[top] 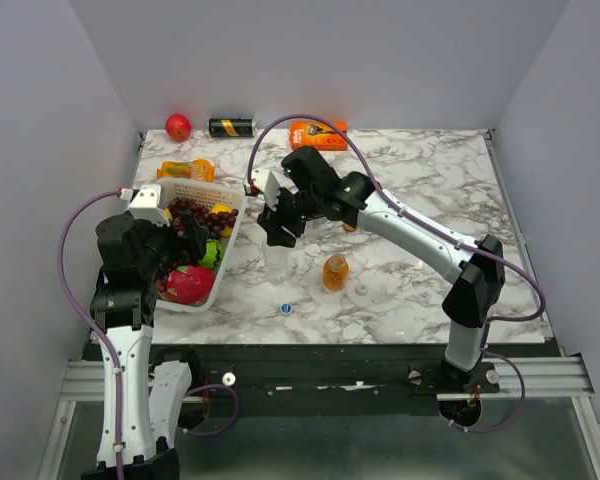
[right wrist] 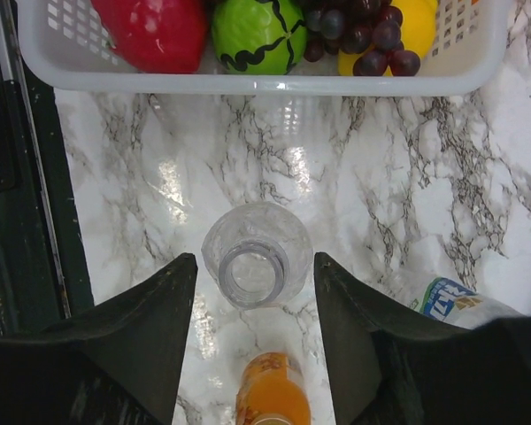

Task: Screw on the bottle caps

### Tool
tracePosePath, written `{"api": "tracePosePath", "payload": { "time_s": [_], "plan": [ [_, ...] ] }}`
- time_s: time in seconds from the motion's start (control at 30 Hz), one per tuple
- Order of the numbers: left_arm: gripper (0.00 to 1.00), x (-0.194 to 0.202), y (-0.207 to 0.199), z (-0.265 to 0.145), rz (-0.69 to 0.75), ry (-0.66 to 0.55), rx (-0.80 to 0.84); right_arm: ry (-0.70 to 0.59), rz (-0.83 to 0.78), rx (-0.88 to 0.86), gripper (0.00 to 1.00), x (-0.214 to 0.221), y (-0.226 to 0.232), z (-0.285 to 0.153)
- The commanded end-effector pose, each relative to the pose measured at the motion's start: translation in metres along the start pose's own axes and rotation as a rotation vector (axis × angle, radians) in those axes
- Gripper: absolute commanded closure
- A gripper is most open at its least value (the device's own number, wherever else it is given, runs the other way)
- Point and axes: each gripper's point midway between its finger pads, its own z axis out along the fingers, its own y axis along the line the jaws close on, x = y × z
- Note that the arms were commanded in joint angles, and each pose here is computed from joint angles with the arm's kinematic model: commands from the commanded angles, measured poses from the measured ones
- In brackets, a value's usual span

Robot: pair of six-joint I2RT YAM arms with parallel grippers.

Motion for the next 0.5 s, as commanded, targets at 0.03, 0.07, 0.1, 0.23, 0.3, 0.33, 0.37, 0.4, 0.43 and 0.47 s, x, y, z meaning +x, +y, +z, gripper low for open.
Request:
{"api": "tracePosePath", "payload": {
  "time_s": [0.03, 0.07, 0.1, 0.23, 0.3, 0.33, 0.37, 0.4, 0.43, 0.47],
  "plan": [
    [0.02, 0.002, -0.002, 0.002, -0.01, -0.004, 0.02, 0.035, -0.002, 0.029, 0.43, 0.012, -0.004, 0.01],
    [0.02, 0.003, -0.004, 0.002, -0.009, -0.002, 0.03, 0.038, -0.003, 0.026, 0.51, 0.013, -0.003, 0.011],
    [0.02, 0.003, -0.006, 0.002, -0.003, -0.004, 0.044, 0.041, -0.003, 0.021, 0.56, 0.015, -0.003, 0.011],
    [0.02, 0.01, -0.013, 0.007, 0.007, 0.01, 0.101, 0.042, -0.007, 0.019, 0.73, 0.018, -0.002, 0.011],
    [0.02, 0.013, -0.02, 0.012, 0.007, 0.02, 0.152, 0.038, -0.011, 0.019, 0.82, 0.016, -0.001, 0.01],
    [0.02, 0.018, -0.027, 0.014, 0.004, 0.033, 0.192, 0.023, -0.022, 0.022, 0.87, 0.008, -0.002, 0.007],
    [0.02, 0.022, -0.032, 0.017, 0.003, 0.051, 0.234, 0.016, -0.032, 0.027, 0.95, 0.003, -0.002, 0.001],
    [0.03, 0.024, -0.039, 0.018, 0.031, 0.052, 0.287, 0.006, -0.039, 0.043, 0.98, -0.002, -0.004, -0.005],
    [0.03, 0.031, -0.056, 0.015, 0.045, 0.068, 0.393, -0.006, -0.054, 0.051, 0.99, -0.008, -0.005, -0.011],
    [0.03, 0.034, -0.063, 0.015, 0.058, 0.071, 0.432, -0.026, -0.077, 0.059, 0.99, -0.019, -0.004, -0.024]
  ]
}}
